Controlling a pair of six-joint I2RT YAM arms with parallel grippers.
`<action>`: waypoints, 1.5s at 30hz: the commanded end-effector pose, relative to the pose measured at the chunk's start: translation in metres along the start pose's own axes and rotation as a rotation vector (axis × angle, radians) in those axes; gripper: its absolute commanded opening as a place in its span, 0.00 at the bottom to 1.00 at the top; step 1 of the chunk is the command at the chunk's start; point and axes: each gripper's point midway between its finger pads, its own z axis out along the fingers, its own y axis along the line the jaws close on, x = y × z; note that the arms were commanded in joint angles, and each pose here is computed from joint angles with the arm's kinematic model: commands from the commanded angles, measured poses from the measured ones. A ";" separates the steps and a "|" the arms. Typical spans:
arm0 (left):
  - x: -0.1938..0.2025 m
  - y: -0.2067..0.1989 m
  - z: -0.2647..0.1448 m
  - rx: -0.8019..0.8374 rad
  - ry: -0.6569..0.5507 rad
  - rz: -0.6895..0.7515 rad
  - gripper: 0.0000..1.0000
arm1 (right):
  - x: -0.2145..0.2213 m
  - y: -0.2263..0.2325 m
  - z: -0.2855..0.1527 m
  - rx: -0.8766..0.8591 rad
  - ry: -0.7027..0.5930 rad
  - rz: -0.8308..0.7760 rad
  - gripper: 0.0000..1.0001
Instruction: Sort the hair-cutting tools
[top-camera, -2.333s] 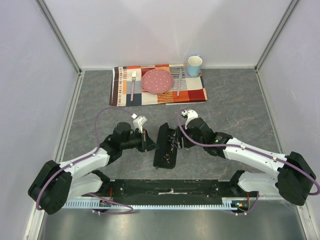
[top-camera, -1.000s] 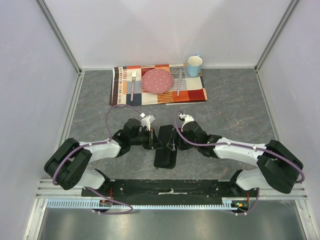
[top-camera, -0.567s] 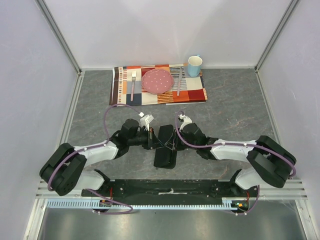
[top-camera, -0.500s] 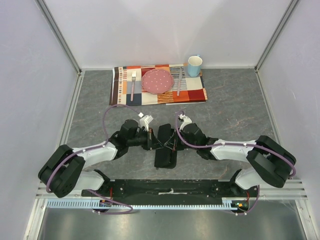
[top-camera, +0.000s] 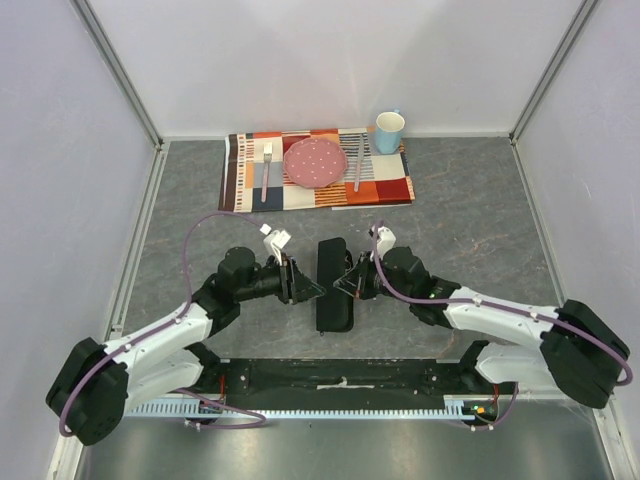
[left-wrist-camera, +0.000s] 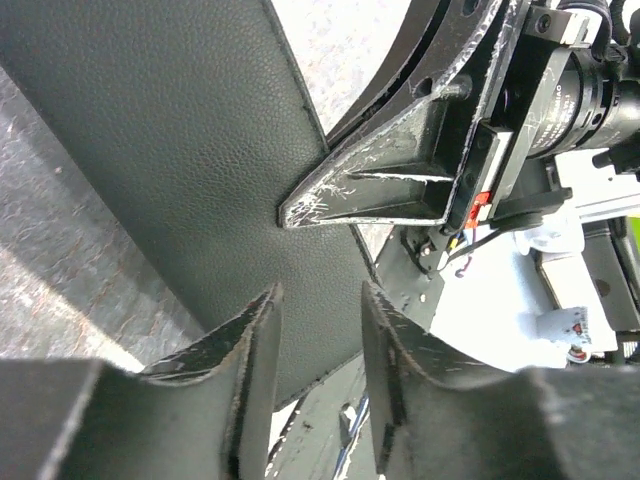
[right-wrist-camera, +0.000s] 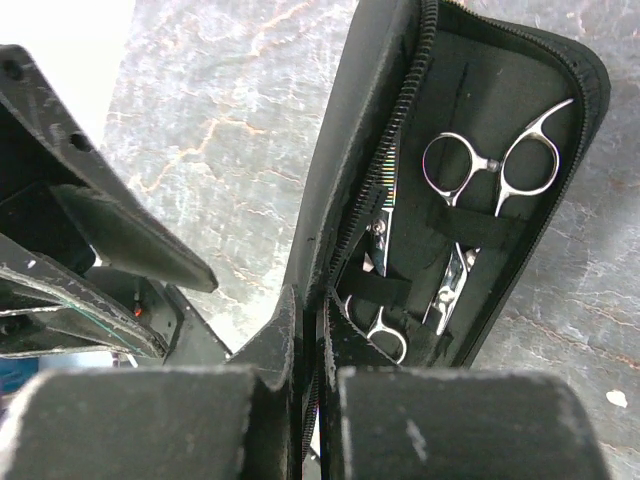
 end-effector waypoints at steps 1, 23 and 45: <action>0.001 -0.014 -0.005 0.070 -0.004 -0.016 0.47 | -0.029 0.024 -0.014 -0.064 -0.085 -0.039 0.00; 0.009 0.004 0.005 0.101 -0.030 -0.009 0.57 | -0.047 0.060 -0.040 -0.216 -0.126 -0.012 0.00; 0.009 0.000 0.013 0.232 -0.102 -0.029 0.81 | -0.033 0.085 -0.041 -0.409 -0.091 0.090 0.00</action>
